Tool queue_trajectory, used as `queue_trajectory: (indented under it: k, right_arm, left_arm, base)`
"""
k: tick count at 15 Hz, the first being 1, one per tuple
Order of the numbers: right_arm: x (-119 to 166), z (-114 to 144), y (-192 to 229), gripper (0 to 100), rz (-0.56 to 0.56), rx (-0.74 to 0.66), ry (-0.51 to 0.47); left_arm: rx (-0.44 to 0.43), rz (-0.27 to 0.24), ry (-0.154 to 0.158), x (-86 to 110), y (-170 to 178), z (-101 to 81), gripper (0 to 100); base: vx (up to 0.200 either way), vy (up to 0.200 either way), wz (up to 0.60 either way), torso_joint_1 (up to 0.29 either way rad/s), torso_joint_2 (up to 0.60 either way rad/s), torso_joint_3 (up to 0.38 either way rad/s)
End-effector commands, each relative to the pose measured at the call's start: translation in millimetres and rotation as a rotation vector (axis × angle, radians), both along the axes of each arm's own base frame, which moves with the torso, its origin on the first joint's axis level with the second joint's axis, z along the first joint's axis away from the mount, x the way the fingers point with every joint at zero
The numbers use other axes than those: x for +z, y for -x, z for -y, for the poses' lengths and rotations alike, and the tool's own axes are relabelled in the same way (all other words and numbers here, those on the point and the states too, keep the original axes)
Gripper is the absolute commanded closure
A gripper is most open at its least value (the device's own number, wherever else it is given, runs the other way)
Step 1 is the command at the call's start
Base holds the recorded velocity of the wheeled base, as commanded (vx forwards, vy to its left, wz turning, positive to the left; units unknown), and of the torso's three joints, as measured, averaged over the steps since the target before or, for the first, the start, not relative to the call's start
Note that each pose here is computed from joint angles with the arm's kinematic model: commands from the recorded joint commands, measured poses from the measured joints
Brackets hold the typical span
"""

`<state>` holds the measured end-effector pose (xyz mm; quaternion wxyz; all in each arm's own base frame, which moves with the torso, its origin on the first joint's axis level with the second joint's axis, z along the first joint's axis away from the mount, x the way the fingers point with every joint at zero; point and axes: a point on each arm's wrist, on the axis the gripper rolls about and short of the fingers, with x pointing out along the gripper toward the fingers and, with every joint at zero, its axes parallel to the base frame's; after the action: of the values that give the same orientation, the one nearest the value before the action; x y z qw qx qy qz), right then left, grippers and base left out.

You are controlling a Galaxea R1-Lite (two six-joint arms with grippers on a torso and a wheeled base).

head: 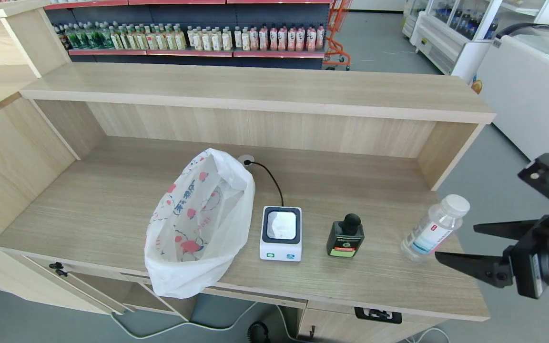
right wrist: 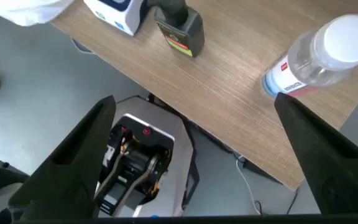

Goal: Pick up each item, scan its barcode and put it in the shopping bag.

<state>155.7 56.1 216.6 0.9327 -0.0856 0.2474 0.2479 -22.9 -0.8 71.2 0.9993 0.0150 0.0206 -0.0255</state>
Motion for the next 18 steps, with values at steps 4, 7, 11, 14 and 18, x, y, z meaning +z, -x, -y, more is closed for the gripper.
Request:
queue_trajectory:
  k: [4,7,11,14,18]
  right_arm:
    - [-49.2,-15.6,-44.8,0,-0.153,0.075,0.153]
    - [-62.7,-21.0,-63.7,0,-0.123,0.090,0.169]
    - [-80.9,-30.3,-80.8,0,-0.128,0.166,0.119]
    - [-94.6,-36.3,-96.8,0,-0.096,0.233,0.128]
    - [-114.7,-47.3,-123.1,0,-0.028,0.286,0.106]
  left_arm:
    - [0.000,0.000,0.000,0.0,0.0,0.0,0]
    - [0.000,0.000,0.000,0.0,0.0,0.0,0]
    - [0.000,0.000,0.000,0.0,0.0,0.0,0]
    - [0.000,0.000,0.000,0.0,0.0,0.0,0]
    - [0.000,0.000,0.000,0.0,0.0,0.0,0]
  base:
    - [0.000,0.000,0.00,0.000,0.00,0.000]
    - [0.000,0.000,0.00,0.000,0.00,0.000]
    - [0.000,0.000,0.00,0.000,0.00,0.000]
    - [0.000,0.000,0.00,0.000,0.00,0.000]
    - [0.000,0.000,0.00,0.000,0.00,0.000]
